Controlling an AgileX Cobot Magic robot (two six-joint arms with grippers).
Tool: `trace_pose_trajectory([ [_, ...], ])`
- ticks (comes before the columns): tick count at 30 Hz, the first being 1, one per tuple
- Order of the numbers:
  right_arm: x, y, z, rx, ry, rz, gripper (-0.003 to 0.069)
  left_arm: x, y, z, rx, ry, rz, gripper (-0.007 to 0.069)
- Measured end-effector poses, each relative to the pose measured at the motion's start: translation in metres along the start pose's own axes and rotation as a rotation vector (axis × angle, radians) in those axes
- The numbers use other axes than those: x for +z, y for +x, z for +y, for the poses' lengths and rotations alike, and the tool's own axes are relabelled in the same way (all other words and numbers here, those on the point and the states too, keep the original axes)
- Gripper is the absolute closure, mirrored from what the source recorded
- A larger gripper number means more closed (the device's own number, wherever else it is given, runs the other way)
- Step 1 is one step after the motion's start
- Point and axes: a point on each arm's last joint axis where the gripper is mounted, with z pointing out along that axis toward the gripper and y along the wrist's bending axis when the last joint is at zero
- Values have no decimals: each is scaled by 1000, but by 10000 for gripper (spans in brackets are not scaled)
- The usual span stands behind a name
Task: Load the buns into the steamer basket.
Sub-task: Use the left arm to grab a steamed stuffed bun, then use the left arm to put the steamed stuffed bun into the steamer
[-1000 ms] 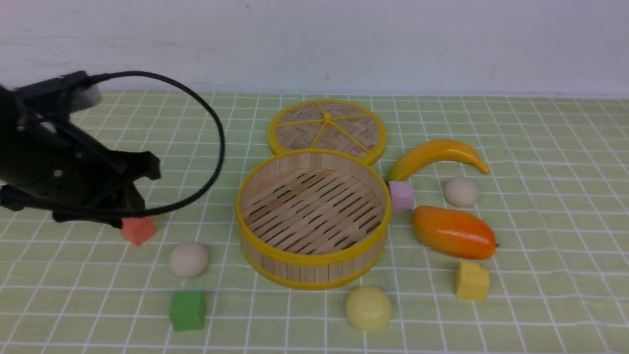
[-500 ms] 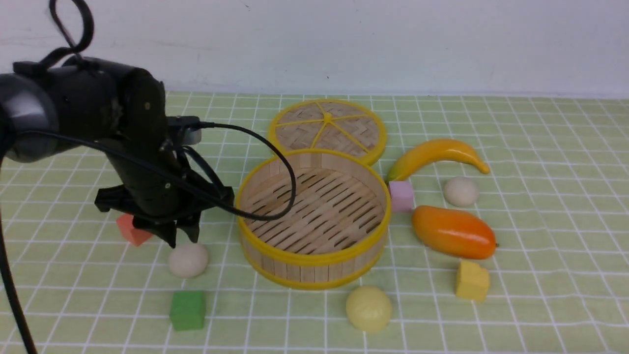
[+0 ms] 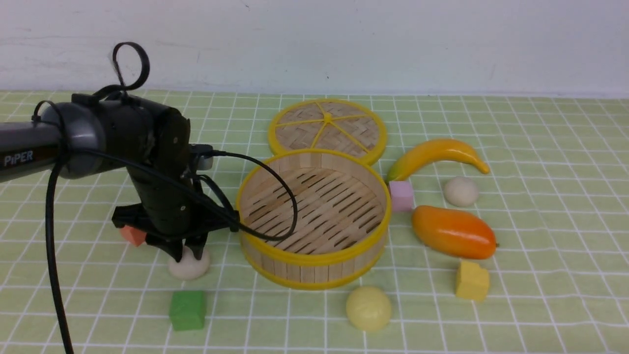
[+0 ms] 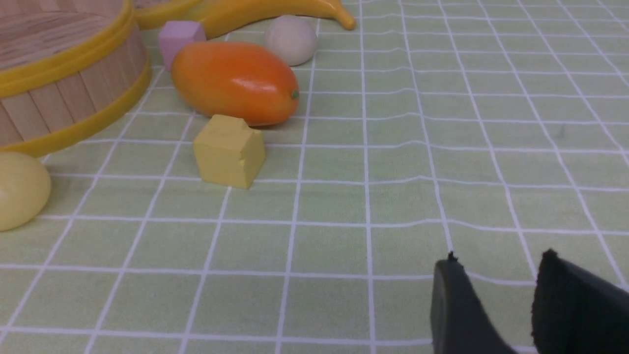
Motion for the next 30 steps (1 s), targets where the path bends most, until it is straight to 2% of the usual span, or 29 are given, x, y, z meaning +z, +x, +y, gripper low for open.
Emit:
trace_pose_trajectory([
  [1, 0, 0, 0, 0, 0, 0, 418, 0, 0, 0, 2, 1, 0, 440],
  [2, 0, 0, 0, 0, 0, 0, 418, 0, 1, 0, 20, -2, 9, 525],
  [3, 0, 0, 0, 0, 0, 0, 418, 0, 1, 0, 26, -3, 14, 567],
  [6, 0, 0, 0, 0, 0, 0, 418, 0, 2, 1, 36, -6, 24, 631],
  [10, 0, 0, 0, 0, 0, 0, 418, -7, 3, 1, 45, -4, 28, 637],
  [15, 0, 0, 0, 0, 0, 0, 418, -49, -1, 2, 40, 34, -49, 637],
  [18, 0, 0, 0, 0, 0, 0, 418, -85, -6, -4, 62, 123, -117, 637],
  [21, 0, 0, 0, 0, 0, 0, 418, -114, -13, -17, 47, 286, -172, 637],
  [25, 0, 0, 0, 0, 0, 0, 418, -118, -20, -36, 54, 378, -213, 637],
  [30, 0, 0, 0, 0, 0, 0, 418, -82, -28, -62, 75, 387, -224, 630],
])
